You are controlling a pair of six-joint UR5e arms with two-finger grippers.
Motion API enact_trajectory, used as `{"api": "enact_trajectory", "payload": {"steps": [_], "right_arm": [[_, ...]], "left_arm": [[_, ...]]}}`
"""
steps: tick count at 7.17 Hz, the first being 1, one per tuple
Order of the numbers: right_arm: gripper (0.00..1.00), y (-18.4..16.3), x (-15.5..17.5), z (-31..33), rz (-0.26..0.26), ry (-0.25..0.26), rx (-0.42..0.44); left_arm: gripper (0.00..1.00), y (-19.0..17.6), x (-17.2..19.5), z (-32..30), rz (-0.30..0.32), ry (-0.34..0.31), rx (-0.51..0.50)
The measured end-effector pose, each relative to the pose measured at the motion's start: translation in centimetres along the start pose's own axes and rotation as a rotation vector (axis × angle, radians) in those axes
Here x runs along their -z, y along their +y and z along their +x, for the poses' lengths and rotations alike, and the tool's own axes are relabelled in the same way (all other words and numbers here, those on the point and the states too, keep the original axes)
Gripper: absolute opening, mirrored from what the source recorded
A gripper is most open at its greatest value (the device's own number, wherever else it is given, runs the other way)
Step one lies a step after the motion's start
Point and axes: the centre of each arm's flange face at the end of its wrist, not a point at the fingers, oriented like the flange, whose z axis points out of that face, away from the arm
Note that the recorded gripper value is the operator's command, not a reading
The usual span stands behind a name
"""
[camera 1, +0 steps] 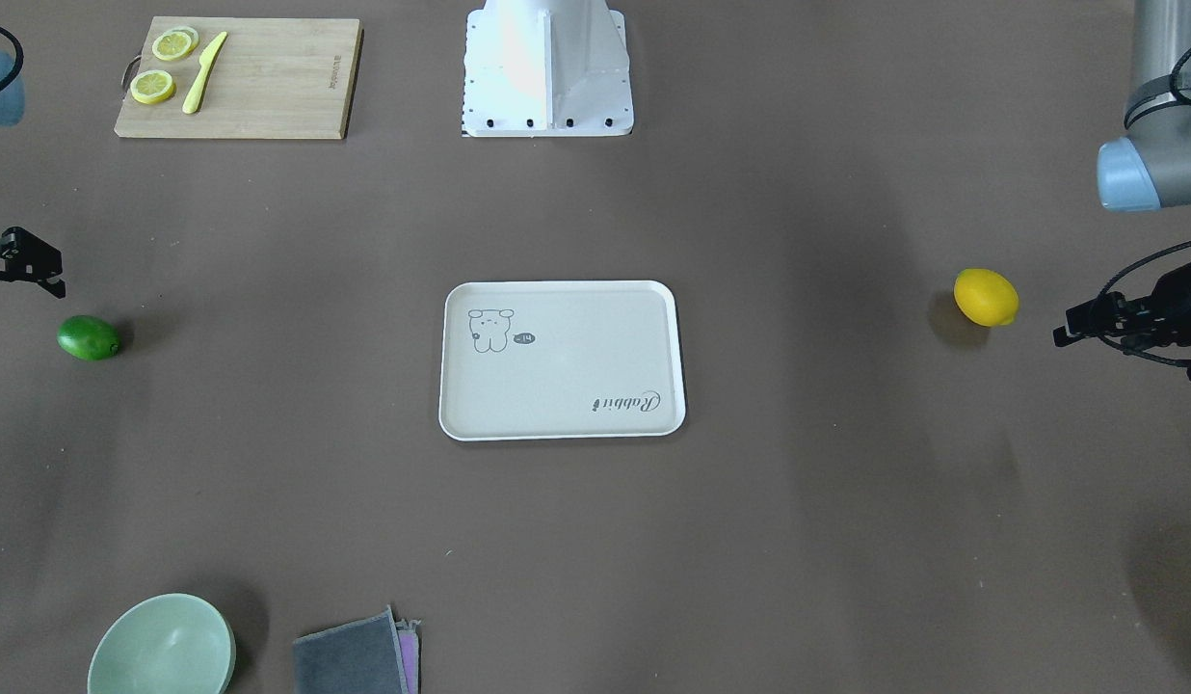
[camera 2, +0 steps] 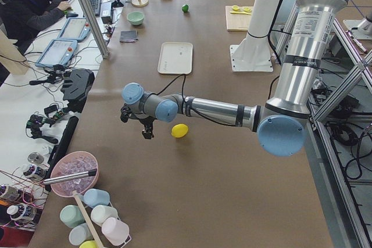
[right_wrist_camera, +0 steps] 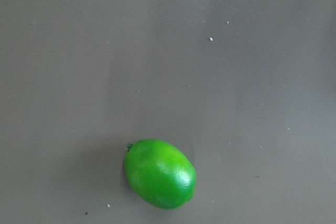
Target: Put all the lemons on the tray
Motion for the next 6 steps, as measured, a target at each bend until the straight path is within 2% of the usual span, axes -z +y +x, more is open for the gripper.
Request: {"api": "enact_trajectory", "payload": {"steps": [6], "right_arm": [[1.00,-1.5,0.3,-0.5,0.012,-0.002,0.005]], "left_arm": [[1.00,-0.2,0.2,0.6,0.007,0.002,-0.016]]}}
